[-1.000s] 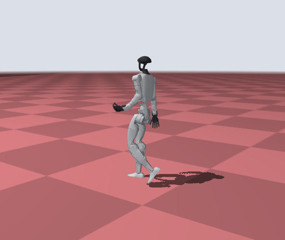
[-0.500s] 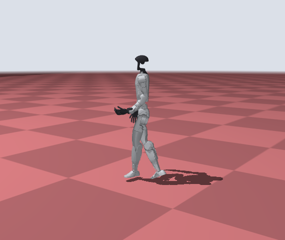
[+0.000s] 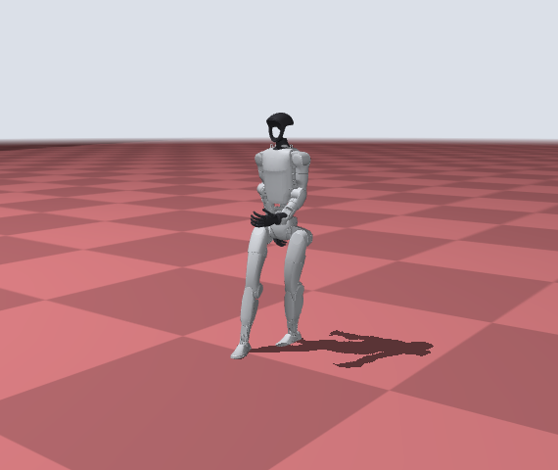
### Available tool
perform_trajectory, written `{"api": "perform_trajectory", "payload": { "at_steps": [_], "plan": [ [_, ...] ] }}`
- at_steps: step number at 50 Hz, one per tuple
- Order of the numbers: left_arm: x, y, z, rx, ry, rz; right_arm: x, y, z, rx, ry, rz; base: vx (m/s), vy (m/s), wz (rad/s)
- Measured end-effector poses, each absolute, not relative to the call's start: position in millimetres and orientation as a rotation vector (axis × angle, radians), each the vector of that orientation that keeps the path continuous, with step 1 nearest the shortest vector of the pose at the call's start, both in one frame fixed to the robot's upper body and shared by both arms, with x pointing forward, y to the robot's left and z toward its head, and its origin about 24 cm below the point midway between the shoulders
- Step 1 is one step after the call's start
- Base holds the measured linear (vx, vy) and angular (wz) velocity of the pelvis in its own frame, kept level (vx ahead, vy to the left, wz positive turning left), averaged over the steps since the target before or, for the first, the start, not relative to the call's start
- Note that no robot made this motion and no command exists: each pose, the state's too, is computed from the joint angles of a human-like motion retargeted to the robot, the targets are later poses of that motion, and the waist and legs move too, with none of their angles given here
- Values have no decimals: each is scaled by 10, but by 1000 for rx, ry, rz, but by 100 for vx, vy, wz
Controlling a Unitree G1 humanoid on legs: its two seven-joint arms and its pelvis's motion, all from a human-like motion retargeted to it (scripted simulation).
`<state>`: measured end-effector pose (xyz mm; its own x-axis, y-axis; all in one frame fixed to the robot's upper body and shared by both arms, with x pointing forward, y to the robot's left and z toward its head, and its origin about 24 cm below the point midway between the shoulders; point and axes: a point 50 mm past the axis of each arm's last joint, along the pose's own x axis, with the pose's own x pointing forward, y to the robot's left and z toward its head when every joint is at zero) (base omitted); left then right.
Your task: Walk run
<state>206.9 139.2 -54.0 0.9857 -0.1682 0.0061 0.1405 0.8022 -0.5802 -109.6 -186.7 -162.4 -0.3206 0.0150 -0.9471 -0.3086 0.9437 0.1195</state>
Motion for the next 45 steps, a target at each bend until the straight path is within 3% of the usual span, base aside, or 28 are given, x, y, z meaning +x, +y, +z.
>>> {"api": "perform_trajectory", "payload": {
  "at_steps": [6, 13, 24, 32, 39, 45],
  "plan": [
    [1788, 1439, -769, -678, 146, -39, -807, -2268, -1637, -377, 1813, 250, 71, -8, 129],
    [1608, 1298, -890, -697, 231, -45, -493, -2477, -1641, -159, 1695, -6, 71, -5, 242],
    [1767, 1294, -702, -630, 128, -87, 633, -2710, -1573, -388, 1406, 120, 48, -12, 128],
    [1758, 1247, -662, -633, 106, -116, 1266, -2810, -1393, -422, 1206, 53, 60, -2, 117],
    [1644, 1395, -731, -591, 136, -72, 1310, -2576, -1456, -400, 1191, 141, 78, -3, 32],
    [1498, 1595, -823, -614, 168, 14, 820, -2145, -1685, -476, 1290, 360, 110, 0, 52]
  ]
}}
